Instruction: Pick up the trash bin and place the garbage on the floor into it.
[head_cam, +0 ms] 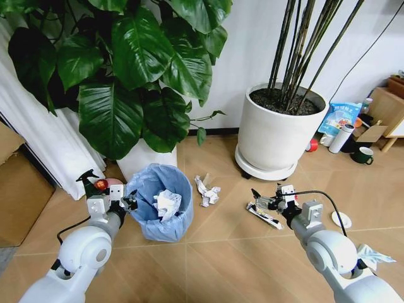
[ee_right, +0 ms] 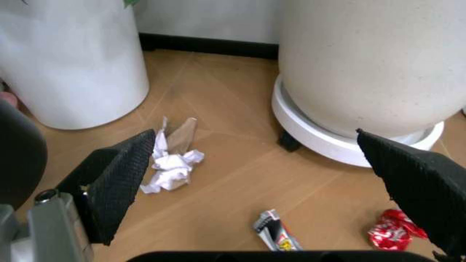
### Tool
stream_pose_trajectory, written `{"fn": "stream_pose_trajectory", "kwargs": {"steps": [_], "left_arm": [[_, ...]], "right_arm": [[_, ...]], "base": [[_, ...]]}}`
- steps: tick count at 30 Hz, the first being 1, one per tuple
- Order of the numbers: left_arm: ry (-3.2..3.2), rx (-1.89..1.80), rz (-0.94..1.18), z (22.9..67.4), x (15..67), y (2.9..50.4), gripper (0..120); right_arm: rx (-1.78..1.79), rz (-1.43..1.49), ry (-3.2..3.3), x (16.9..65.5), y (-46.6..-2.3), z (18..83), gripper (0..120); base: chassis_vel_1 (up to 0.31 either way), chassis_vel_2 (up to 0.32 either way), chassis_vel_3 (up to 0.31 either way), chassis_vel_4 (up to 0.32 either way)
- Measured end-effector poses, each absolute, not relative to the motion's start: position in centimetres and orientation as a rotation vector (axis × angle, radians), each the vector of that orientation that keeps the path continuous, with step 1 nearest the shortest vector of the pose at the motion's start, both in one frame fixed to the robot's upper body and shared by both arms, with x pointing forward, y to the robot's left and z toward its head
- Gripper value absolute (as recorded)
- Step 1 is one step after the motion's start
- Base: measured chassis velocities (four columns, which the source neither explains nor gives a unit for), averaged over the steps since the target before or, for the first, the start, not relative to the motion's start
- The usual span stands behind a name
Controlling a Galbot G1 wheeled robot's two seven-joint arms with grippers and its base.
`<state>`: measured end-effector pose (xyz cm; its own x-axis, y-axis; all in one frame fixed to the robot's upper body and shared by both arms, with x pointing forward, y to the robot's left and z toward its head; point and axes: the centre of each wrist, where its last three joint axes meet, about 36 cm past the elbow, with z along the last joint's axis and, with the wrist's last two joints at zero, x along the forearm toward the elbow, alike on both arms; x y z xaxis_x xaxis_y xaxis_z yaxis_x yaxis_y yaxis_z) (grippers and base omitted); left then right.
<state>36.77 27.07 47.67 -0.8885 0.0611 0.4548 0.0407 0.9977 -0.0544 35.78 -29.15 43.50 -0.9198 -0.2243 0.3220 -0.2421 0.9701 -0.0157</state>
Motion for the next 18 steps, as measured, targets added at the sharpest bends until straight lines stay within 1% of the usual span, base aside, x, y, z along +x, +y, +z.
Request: {"fn": "stream_pose_trajectory", "kwargs": {"steps": [8,18], "left_arm": [[-2.666,-0.071,0.062,47.57,36.67,26.99,0],[-2.667,-0.071,0.059,47.55,36.69,26.95,0]], "right_arm": [[0.363,0.090,-2.803,35.68,-29.37,43.31,100],[0.374,0.114,-2.807,35.75,-29.74,42.70,100]], "base": [[-0.096,-0.094,0.087,0.081],[0.000,0.000,0.000,0.000]]}}
